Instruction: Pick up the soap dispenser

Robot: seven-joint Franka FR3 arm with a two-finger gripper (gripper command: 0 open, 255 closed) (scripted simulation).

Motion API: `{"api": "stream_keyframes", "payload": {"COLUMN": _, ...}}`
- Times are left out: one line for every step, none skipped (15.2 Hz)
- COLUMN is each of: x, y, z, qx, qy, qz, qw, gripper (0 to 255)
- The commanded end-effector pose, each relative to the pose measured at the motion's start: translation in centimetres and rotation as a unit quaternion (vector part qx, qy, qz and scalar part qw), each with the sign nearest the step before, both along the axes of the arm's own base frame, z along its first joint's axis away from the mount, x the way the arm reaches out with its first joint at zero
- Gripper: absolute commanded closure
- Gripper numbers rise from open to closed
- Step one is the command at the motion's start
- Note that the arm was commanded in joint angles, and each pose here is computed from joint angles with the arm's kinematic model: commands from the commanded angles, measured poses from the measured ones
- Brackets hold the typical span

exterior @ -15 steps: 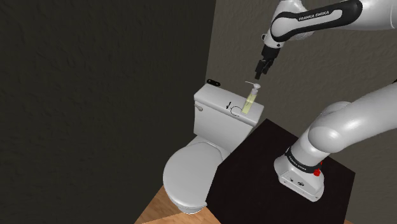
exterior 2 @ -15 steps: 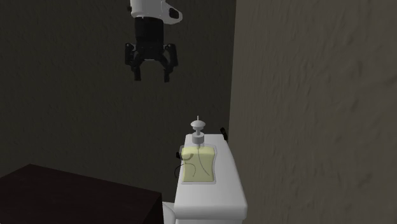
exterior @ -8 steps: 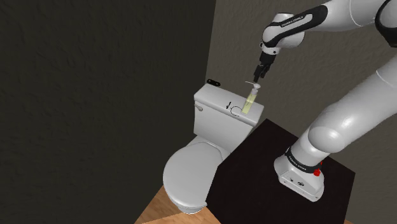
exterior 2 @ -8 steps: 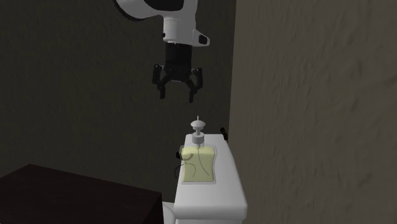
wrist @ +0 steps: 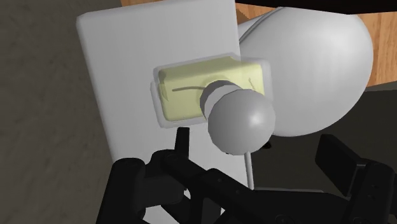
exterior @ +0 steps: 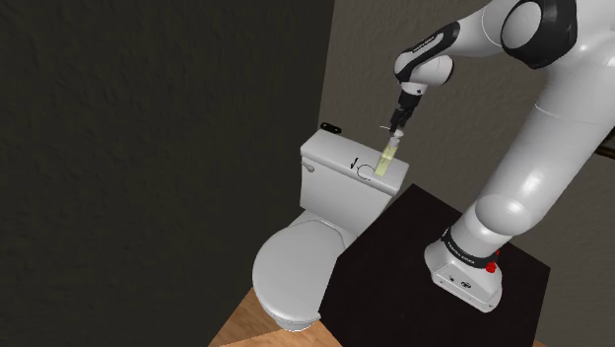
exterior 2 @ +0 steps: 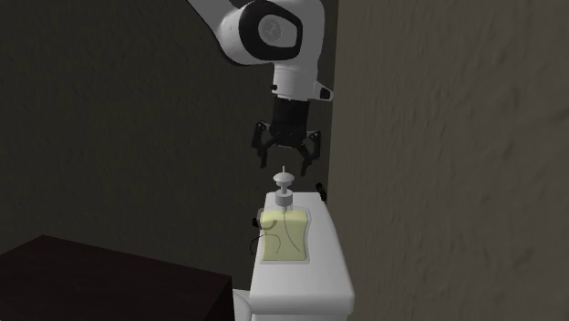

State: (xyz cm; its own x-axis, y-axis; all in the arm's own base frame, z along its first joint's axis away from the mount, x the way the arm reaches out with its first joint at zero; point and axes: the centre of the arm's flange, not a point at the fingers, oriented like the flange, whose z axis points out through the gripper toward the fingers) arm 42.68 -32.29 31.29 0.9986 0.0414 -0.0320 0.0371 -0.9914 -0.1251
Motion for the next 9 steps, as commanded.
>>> {"api": "stream_keyframes", "payload": {"x": 0.0, "y": -0.2, "z": -1.2, "qx": 0.001, "qy": 0.000, "qz": 0.000, "qw": 1.0000, "gripper": 0}}
{"api": "stream_keyframes", "payload": {"x": 0.0, "y": -0.2, "z": -1.7, "qx": 0.001, "qy": 0.000, "qz": 0.000, "qw": 1.0000, "gripper": 0}}
{"api": "stream_keyframes", "payload": {"x": 0.0, "y": -0.2, "z": -2.2, "qx": 0.001, "qy": 0.000, "qz": 0.000, "qw": 1.0000, "gripper": 0}}
{"api": "stream_keyframes", "payload": {"x": 0.0, "y": -0.2, "z": -2.7, "qx": 0.001, "qy": 0.000, "qz": 0.000, "qw": 1.0000, "gripper": 0}}
{"api": "stream_keyframes", "payload": {"x": 0.0, "y": -0.2, "z": -3.3, "qx": 0.001, "qy": 0.000, "qz": 0.000, "qw": 1.0000, "gripper": 0}}
{"api": "stream_keyframes", "payload": {"x": 0.0, "y": -0.2, "z": -3.6, "qx": 0.001, "qy": 0.000, "qz": 0.000, "qw": 1.0000, "gripper": 0}}
{"api": "stream_keyframes", "payload": {"x": 0.0, "y": -0.2, "z": -3.6, "qx": 0.001, "qy": 0.000, "qz": 0.000, "qw": 1.0000, "gripper": 0}}
{"api": "stream_keyframes", "payload": {"x": 0.1, "y": -0.2, "z": -3.5, "qx": 0.001, "qy": 0.000, "qz": 0.000, "qw": 1.0000, "gripper": 255}}
{"api": "stream_keyframes", "payload": {"x": 0.0, "y": -0.2, "z": -3.5, "qx": 0.001, "qy": 0.000, "qz": 0.000, "qw": 1.0000, "gripper": 255}}
